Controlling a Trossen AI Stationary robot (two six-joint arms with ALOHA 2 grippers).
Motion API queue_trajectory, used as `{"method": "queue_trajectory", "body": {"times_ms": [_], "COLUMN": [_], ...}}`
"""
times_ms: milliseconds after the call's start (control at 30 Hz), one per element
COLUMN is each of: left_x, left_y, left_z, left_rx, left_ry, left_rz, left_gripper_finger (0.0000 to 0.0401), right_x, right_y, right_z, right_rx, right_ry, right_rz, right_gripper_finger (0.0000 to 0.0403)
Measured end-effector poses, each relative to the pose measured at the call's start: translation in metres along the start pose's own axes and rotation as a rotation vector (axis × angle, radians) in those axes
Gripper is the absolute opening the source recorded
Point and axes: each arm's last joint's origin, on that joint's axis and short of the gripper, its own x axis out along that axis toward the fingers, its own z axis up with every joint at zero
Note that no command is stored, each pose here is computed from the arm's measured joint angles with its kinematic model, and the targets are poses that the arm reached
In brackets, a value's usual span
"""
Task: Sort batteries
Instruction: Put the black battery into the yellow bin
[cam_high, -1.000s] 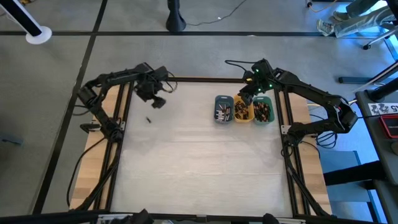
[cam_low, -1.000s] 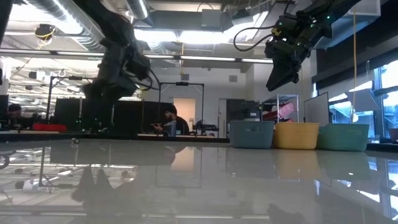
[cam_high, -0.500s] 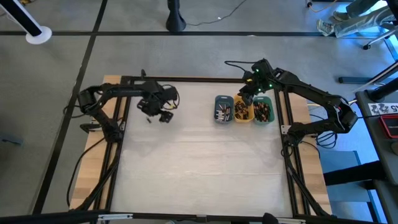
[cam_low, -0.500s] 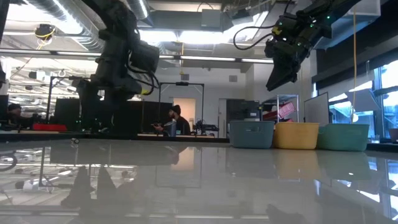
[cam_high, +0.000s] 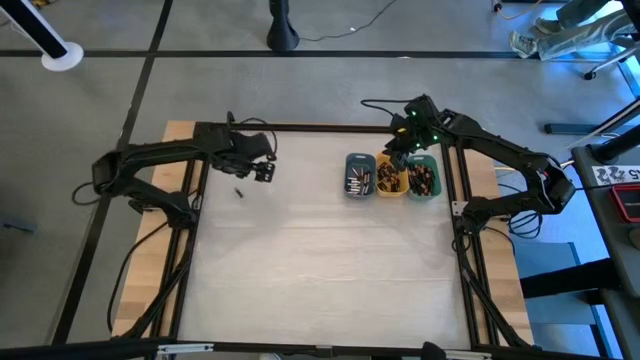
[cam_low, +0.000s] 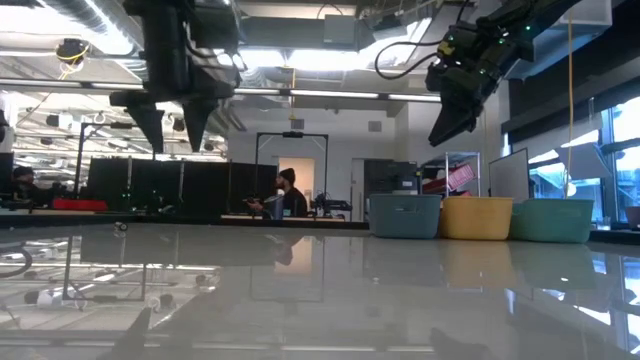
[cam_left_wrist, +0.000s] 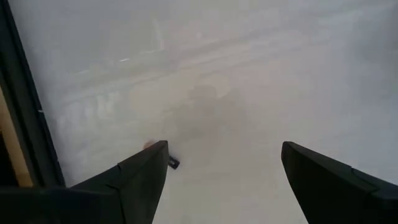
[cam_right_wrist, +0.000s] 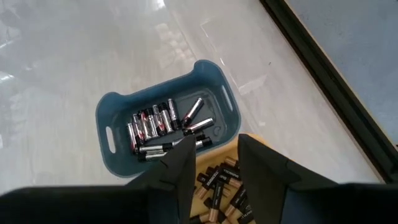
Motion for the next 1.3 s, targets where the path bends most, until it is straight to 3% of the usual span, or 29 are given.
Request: {"method": "queue_trajectory", "body": {"times_ms": [200,500,1100,1167,1300], "left_x": [-0.001,0.006,0.005,0.005,0.004], "left_y": [0.007,0.0,-0.009,-0.01,-0.012], "left_z": [0.009,0.007,0.01,0.011,0.009], "left_rx": [-0.121,0.052,0.047,0.023,-0.15], "left_ry": [-0.028,-0.007,-0.078,-0.088,-0.087], "left_rz": [-0.013,0.006,-0.056,-0.07,-0.076], "left_gripper_finger": [0.0301,0.0301,0.0301,0.0301,0.0301], "right_x": [0.0,0.001,0.001,0.001,0.001], "right_y": [-0.001,-0.001,0.0,0.0,0.0], "right_z": [0.003,0.002,0.001,0.001,0.001], "right_rx": [0.004,0.036,0.071,0.071,0.07], "right_ry": [-0.024,-0.021,-0.011,-0.009,-0.006], "right_rz": [-0.005,-0.004,-0.002,-0.002,-0.001], "right_gripper_finger": [0.0122,0.0122,0.0122,0.0122,0.0122]}}
